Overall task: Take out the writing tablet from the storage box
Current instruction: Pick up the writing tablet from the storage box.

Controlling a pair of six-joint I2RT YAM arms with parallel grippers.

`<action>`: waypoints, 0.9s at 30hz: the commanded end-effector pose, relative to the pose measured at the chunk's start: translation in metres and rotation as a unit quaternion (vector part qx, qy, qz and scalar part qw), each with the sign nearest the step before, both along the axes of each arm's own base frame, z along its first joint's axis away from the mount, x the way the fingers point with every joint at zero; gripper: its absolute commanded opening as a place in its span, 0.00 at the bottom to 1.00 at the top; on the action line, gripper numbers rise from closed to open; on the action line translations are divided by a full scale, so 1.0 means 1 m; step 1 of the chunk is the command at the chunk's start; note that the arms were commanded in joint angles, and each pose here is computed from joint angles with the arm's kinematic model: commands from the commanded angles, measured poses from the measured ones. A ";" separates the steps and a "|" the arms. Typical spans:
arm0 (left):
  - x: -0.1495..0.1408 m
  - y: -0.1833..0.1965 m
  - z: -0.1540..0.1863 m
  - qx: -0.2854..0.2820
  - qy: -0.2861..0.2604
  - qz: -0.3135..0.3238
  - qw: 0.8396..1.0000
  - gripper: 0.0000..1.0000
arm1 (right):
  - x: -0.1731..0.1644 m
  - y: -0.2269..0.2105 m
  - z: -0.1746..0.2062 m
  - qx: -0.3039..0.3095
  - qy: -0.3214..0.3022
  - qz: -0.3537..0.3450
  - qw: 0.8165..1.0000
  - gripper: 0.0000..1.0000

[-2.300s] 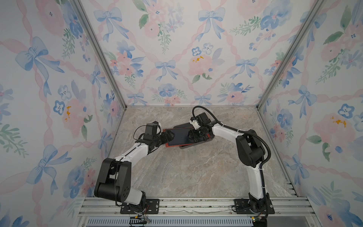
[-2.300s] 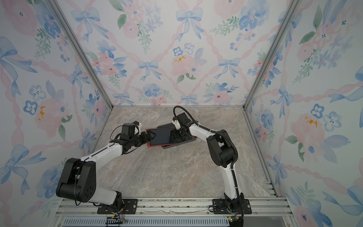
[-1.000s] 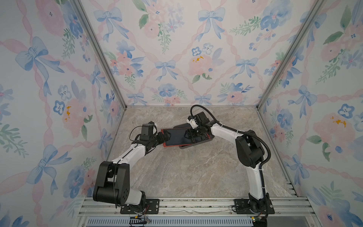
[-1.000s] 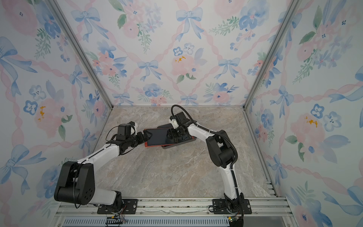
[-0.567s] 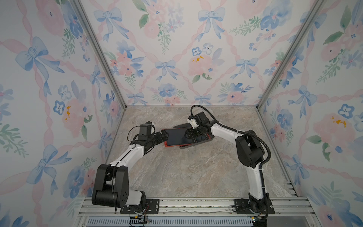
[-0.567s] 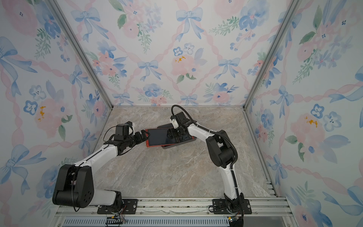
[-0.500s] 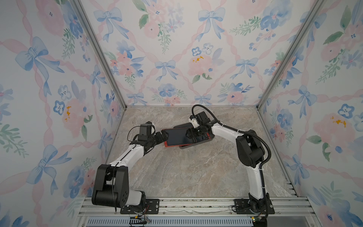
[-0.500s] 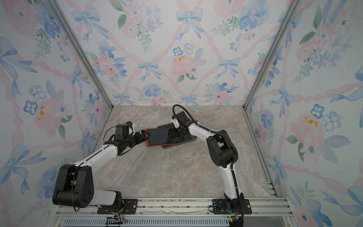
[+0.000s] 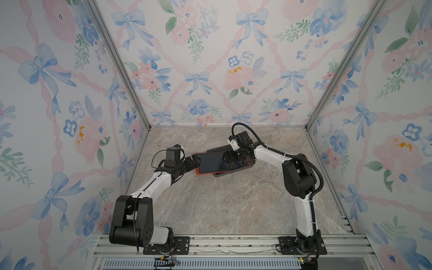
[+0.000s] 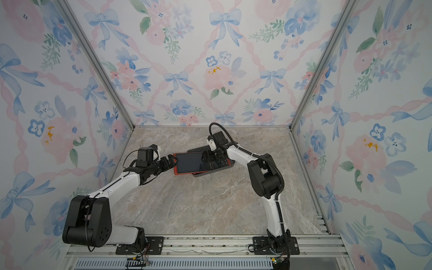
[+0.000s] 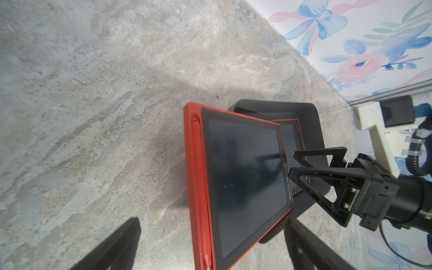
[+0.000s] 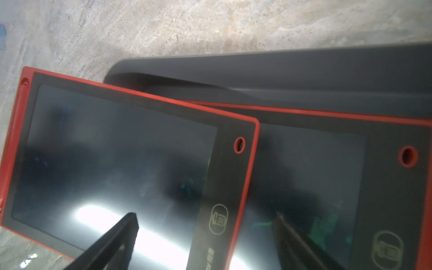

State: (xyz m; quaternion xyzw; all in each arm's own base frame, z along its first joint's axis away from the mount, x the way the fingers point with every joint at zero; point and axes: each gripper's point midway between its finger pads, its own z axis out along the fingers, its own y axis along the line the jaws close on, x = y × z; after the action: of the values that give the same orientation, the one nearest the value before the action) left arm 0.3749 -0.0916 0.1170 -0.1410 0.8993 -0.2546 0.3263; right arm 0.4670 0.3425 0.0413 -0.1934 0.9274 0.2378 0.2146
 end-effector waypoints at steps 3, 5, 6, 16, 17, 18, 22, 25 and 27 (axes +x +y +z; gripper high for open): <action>-0.001 0.000 0.009 0.000 -0.011 -0.009 1.000 0.98 | -0.009 0.012 -0.024 0.007 0.032 0.005 0.999 0.93; -0.001 0.000 0.009 0.000 -0.010 -0.009 1.000 0.98 | -0.011 0.014 -0.025 0.008 0.034 0.007 0.999 0.93; -0.002 0.000 0.010 0.000 -0.011 -0.009 1.000 0.98 | -0.010 0.015 -0.025 0.008 0.033 0.008 0.999 0.93; -0.003 0.000 0.009 0.001 -0.011 -0.009 1.000 0.98 | -0.016 0.023 -0.020 0.019 0.034 0.018 0.999 0.98; -0.003 0.000 0.009 0.002 -0.011 -0.009 1.000 0.98 | -0.016 0.024 -0.019 0.021 0.033 0.020 0.999 0.98; -0.003 0.000 0.009 0.002 -0.011 -0.008 1.000 0.98 | -0.017 0.026 -0.018 0.024 0.035 0.022 0.999 0.98; -0.002 0.001 0.008 0.003 -0.010 -0.008 1.000 0.98 | -0.020 0.034 -0.017 0.042 0.042 0.023 0.998 0.98; -0.003 0.002 0.007 0.003 -0.008 -0.006 1.000 0.98 | -0.023 0.038 -0.013 0.051 0.042 0.024 0.998 0.98; -0.003 0.001 0.006 0.003 -0.009 -0.007 1.000 0.98 | -0.025 0.041 -0.008 0.052 0.037 0.028 0.998 0.98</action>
State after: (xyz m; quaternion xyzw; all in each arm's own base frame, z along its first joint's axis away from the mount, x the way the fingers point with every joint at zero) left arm 0.3747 -0.0921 0.1204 -0.1392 0.8977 -0.2569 0.3298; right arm 0.4524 0.3681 0.0354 -0.1903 0.9210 0.2803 0.1923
